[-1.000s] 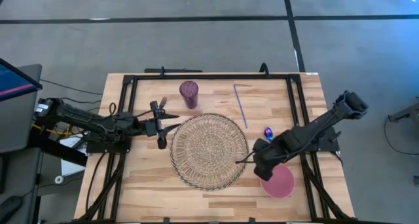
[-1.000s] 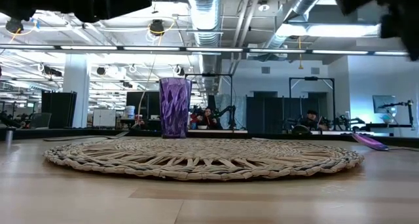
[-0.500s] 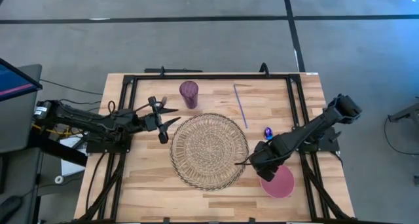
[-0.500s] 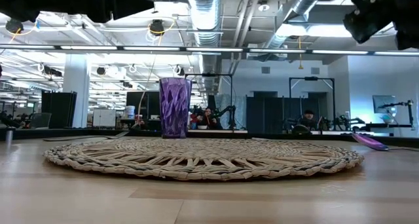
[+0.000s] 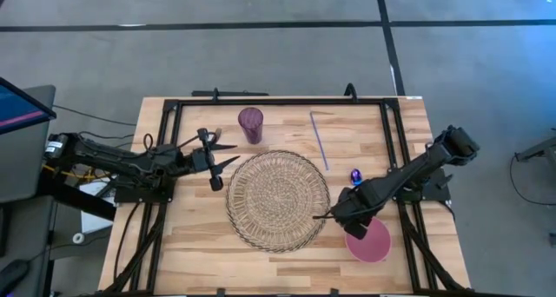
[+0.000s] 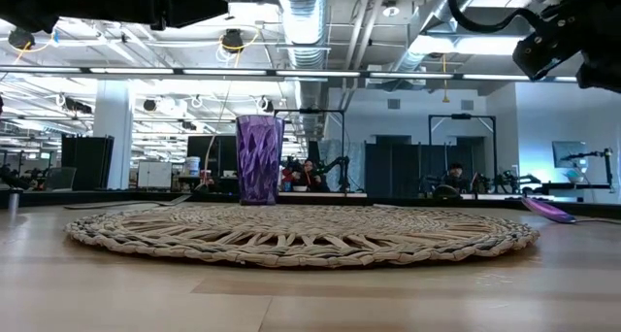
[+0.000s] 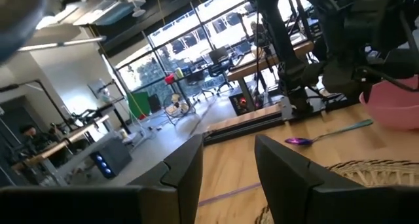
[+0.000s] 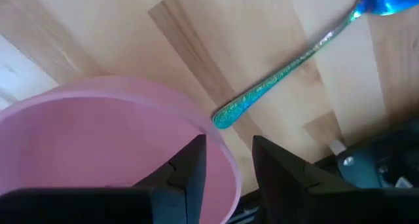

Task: Pick & Place Utensil
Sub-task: Put the pink bowl on the brown mat

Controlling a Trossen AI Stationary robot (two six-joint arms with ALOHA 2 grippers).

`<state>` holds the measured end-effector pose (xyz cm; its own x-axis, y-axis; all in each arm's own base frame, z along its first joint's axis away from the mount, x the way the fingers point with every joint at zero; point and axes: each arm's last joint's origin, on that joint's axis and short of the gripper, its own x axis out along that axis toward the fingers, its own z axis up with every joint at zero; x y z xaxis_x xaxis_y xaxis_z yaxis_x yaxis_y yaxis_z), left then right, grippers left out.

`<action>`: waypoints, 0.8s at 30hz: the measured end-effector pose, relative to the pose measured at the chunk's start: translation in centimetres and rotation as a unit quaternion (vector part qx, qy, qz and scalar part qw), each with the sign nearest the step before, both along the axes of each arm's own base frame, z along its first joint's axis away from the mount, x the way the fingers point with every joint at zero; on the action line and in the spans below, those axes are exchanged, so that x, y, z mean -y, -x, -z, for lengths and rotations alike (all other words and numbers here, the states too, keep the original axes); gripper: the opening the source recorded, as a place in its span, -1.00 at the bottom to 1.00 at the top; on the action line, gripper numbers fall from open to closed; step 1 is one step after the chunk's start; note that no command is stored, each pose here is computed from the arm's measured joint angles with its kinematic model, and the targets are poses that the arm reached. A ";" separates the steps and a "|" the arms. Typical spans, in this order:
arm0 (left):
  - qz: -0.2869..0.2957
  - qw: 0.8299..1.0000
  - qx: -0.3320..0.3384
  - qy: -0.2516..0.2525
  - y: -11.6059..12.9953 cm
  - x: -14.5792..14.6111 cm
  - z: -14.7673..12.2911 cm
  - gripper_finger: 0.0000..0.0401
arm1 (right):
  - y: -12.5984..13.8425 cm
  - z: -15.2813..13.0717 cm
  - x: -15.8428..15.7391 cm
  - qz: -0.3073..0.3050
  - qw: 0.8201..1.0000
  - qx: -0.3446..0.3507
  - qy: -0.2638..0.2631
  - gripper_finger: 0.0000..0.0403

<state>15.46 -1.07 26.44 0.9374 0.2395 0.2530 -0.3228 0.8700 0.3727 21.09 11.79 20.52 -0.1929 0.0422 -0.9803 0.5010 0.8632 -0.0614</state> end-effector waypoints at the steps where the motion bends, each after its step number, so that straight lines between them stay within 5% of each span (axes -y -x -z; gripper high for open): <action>1: 0.002 1.000 0.002 0.007 0.0 0.0 0.0 -0.30 | 0.0 0.3 0.0 -0.001 1.000 0.003 -0.002 -0.42; 11: 0.006 1.000 0.004 0.020 0.0 0.0 0.0 -0.30 | 0.8 2.2 0.5 -0.011 1.000 -0.012 -0.005 -0.45; 20: 0.011 0.999 0.006 0.038 0.0 0.0 0.1 -0.30 | 0.0 2.2 1.1 -0.003 0.999 0.003 -0.035 -0.94; 24: 0.011 0.999 0.006 0.038 0.0 0.0 0.1 -0.30 | -0.4 2.2 1.2 -0.002 0.998 0.009 -0.065 -0.91</action>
<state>15.48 -1.08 26.38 0.9393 0.2385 0.2465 -0.3082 0.9022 0.3016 21.51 10.63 18.34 -0.1758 0.1691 -0.9698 0.4978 0.8652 0.0606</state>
